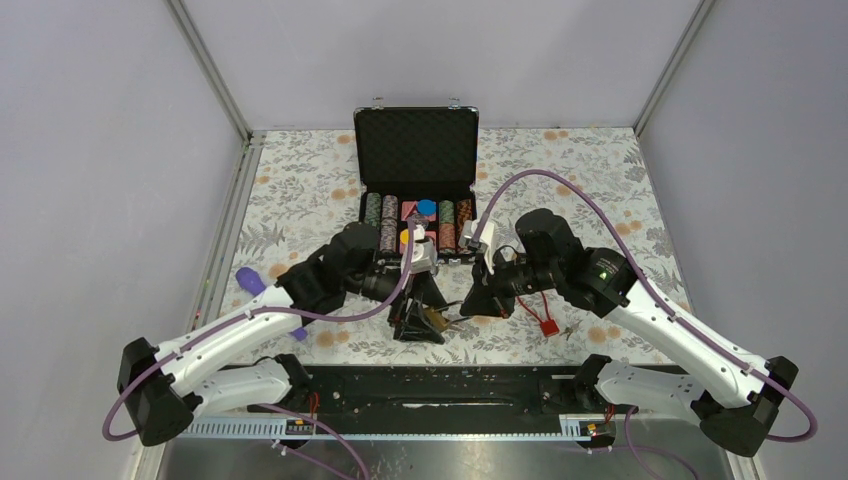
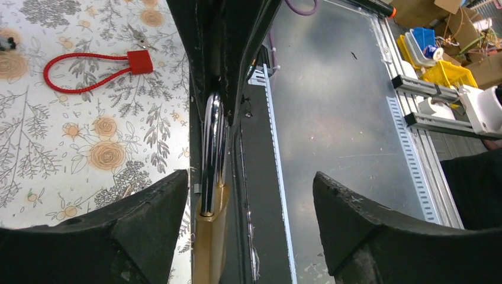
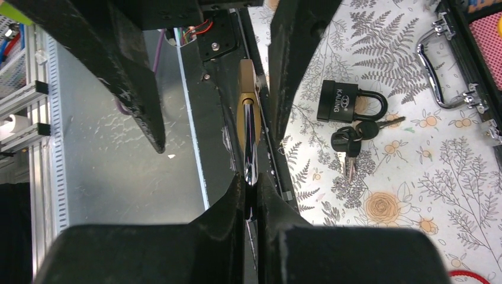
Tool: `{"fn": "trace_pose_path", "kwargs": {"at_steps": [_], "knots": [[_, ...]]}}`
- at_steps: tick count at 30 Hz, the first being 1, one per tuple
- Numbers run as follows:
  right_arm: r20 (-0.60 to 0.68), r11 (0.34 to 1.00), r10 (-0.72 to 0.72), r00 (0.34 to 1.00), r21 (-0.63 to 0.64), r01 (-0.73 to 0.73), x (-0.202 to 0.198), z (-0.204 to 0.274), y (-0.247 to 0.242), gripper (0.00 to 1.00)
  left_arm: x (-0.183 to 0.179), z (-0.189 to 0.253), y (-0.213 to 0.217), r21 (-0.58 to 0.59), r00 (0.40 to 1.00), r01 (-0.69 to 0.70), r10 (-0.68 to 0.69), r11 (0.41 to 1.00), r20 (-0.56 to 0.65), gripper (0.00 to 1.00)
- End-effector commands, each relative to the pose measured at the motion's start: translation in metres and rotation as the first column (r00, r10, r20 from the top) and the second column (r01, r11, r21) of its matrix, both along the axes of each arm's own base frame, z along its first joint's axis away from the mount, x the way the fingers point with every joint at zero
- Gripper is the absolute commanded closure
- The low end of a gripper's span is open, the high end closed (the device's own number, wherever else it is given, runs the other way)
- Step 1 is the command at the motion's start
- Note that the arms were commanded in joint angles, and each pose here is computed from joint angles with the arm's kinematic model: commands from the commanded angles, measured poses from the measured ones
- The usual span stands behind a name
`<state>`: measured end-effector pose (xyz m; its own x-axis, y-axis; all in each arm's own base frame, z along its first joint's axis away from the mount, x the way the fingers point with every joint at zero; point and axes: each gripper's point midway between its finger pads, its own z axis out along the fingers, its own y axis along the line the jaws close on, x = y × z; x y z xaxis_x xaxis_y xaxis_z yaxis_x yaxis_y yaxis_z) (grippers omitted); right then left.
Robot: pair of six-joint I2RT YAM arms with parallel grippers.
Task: Lock with the key
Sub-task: Lock the lock.
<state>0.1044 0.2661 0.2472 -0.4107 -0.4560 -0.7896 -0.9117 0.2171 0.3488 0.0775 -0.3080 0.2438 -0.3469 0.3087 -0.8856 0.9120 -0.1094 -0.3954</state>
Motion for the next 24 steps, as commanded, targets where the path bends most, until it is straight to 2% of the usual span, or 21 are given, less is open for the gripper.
{"fn": "trace_pose_path", "kwargs": {"at_steps": [1, 3, 6, 9, 11, 14, 17, 19, 20, 24], "knots": [[0.073, 0.986, 0.076, 0.994, 0.145, -0.086, -0.004, 0.045, 0.014, 1.00, -0.007, -0.001, -0.004, -0.025, 0.995, 0.089, -0.088, 0.996, 0.035, 0.26], [0.073, 0.984, 0.082, 0.994, 0.151, -0.092, -0.005, 0.046, 0.014, 1.00, -0.007, -0.005, -0.004, -0.011, 0.995, 0.096, -0.095, 0.995, 0.028, 0.29], [0.077, 0.983, 0.085, 0.993, 0.155, -0.097, -0.006, 0.048, 0.013, 1.00, -0.007, -0.008, -0.003, 0.004, 0.995, 0.097, -0.097, 0.995, 0.024, 0.38], [0.079, 0.983, 0.086, 0.993, 0.156, -0.097, -0.007, 0.048, 0.013, 1.00, -0.006, -0.009, -0.004, 0.013, 0.995, 0.094, -0.094, 0.996, 0.023, 0.55], [0.078, 0.983, 0.083, 0.993, 0.155, -0.094, -0.007, 0.048, 0.013, 1.00, -0.006, -0.010, -0.003, 0.022, 0.996, 0.092, -0.092, 0.996, 0.016, 0.60], [0.076, 0.984, 0.077, 0.994, 0.153, -0.087, -0.005, 0.048, 0.013, 1.00, -0.005, -0.011, -0.004, 0.032, 0.996, 0.089, -0.090, 0.995, 0.008, 0.74], [0.079, 0.986, 0.056, 0.995, 0.152, -0.067, -0.002, 0.050, 0.013, 1.00, -0.001, -0.011, -0.004, 0.037, 0.998, 0.066, -0.066, 0.997, 0.019, 0.99], [0.080, 0.988, 0.022, 0.997, 0.151, -0.034, 0.003, 0.053, 0.013, 1.00, 0.008, -0.004, -0.007, 0.020, 0.999, 0.006, -0.007, 1.000, 0.043, 1.00], [0.085, 0.988, -0.005, 0.996, 0.157, -0.009, 0.007, 0.055, 0.013, 0.96, 0.013, 0.002, -0.008, 0.002, 0.998, -0.031, 0.030, 1.000, 0.059, 1.00], [0.097, 0.967, -0.125, 0.987, 0.233, 0.100, 0.022, 0.066, 0.016, 0.40, 0.034, 0.036, -0.010, -0.145, 0.972, -0.186, 0.203, 0.972, 0.115, 1.00]]}}
